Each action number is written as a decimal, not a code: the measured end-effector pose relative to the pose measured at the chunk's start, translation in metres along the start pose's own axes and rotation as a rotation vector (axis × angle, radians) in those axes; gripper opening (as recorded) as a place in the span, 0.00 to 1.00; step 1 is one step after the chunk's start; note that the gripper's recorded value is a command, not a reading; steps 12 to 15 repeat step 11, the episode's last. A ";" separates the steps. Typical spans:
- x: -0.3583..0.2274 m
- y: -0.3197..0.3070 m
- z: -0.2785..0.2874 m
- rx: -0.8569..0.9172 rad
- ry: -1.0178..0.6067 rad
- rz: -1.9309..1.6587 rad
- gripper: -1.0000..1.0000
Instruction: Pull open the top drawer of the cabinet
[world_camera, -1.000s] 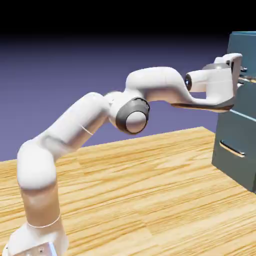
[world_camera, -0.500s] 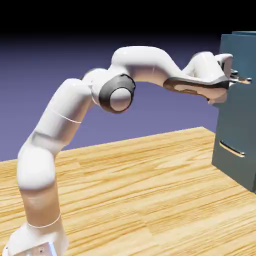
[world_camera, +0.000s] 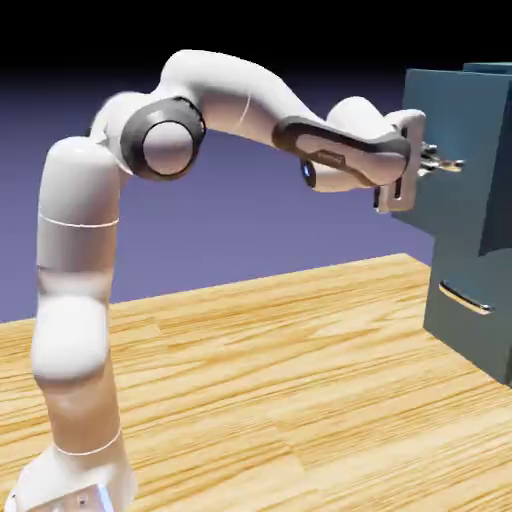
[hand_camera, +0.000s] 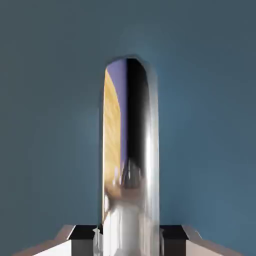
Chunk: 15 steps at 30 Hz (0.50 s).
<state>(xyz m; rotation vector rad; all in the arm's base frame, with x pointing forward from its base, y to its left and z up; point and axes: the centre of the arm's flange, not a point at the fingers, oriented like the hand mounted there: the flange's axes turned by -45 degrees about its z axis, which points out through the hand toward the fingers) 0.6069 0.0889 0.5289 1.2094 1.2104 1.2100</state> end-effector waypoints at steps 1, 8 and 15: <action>0.000 0.000 -0.009 0.000 0.000 0.000 0.00; 0.000 0.000 -0.081 0.000 0.000 0.000 1.00; 0.000 0.001 -0.093 -0.001 0.000 -0.001 1.00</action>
